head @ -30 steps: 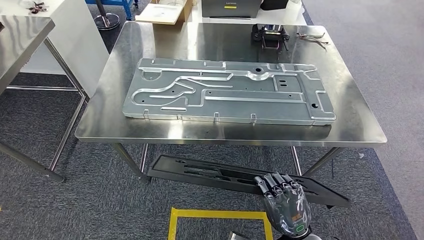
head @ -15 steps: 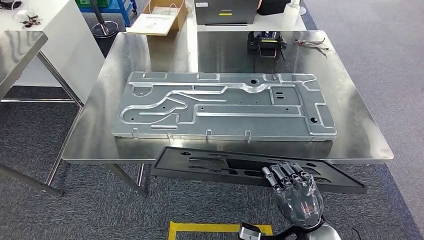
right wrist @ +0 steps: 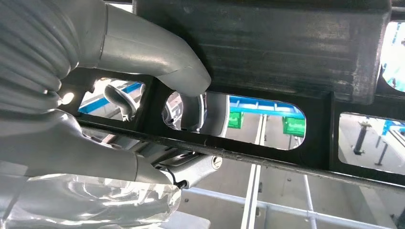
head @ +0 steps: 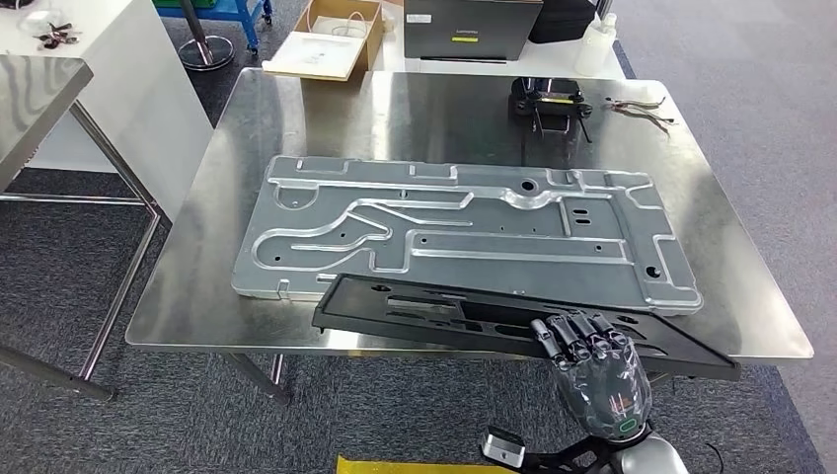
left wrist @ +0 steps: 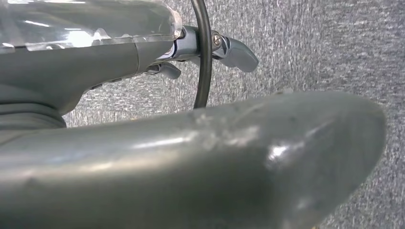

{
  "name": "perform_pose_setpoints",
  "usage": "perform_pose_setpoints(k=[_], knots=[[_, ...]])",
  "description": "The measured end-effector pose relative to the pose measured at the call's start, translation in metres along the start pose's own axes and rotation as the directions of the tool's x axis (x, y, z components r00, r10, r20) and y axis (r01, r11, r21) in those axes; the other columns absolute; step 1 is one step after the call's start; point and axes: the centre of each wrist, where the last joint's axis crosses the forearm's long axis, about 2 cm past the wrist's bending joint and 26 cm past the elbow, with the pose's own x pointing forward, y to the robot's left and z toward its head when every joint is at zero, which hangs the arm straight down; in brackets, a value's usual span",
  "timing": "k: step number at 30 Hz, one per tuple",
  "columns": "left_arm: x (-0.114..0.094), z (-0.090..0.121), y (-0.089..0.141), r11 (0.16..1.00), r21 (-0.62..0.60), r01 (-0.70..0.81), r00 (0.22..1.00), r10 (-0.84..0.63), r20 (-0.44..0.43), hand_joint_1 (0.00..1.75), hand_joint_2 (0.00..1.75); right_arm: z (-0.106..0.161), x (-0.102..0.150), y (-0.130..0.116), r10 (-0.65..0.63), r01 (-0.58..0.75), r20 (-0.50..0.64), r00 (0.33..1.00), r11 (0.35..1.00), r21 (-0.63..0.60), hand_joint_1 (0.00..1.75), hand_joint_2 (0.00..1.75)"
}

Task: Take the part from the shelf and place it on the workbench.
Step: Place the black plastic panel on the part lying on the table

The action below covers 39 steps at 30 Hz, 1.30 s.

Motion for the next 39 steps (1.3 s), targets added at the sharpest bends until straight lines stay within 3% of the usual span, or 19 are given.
perform_pose_setpoints(k=[4,6,9,12,17,22,39], knots=[[0.011,-0.003,-0.009,1.0,0.022,-0.021,1.0,0.021,-0.014,0.0,0.0,-0.002,-0.003,0.004,0.001,-0.001,-0.017,1.0,1.0,0.003,1.75,1.75],[0.044,-0.013,-0.027,0.997,0.068,-0.048,0.998,0.05,-0.032,0.0,0.0,-0.018,-0.001,0.014,-0.029,0.028,-0.059,0.998,1.0,-0.014,1.75,1.75],[0.112,-0.024,-0.06,0.989,0.109,-0.097,0.995,0.099,-0.014,0.0,0.0,-0.06,0.008,0.031,-0.097,0.09,-0.194,0.976,0.995,-0.046,1.75,1.75],[0.145,-0.025,-0.077,0.988,0.076,-0.137,0.99,0.134,0.048,0.0,0.0,-0.093,0.024,0.039,-0.141,0.127,-0.226,0.964,0.989,-0.079,1.75,1.75],[0.146,-0.025,-0.08,0.984,0.065,-0.168,0.984,0.164,0.068,0.0,0.0,-0.091,0.048,0.047,-0.166,0.164,-0.067,0.984,0.986,-0.034,1.75,1.75],[0.144,-0.025,-0.078,0.981,0.064,-0.181,0.982,0.177,0.068,0.0,0.0,-0.09,0.055,0.053,-0.159,0.159,0.02,0.987,0.987,-0.008,1.75,1.75],[0.145,-0.025,-0.08,0.977,0.075,-0.201,0.978,0.195,0.074,0.0,0.0,-0.08,0.055,0.069,-0.141,0.133,0.136,0.981,0.989,0.067,1.75,1.75]])
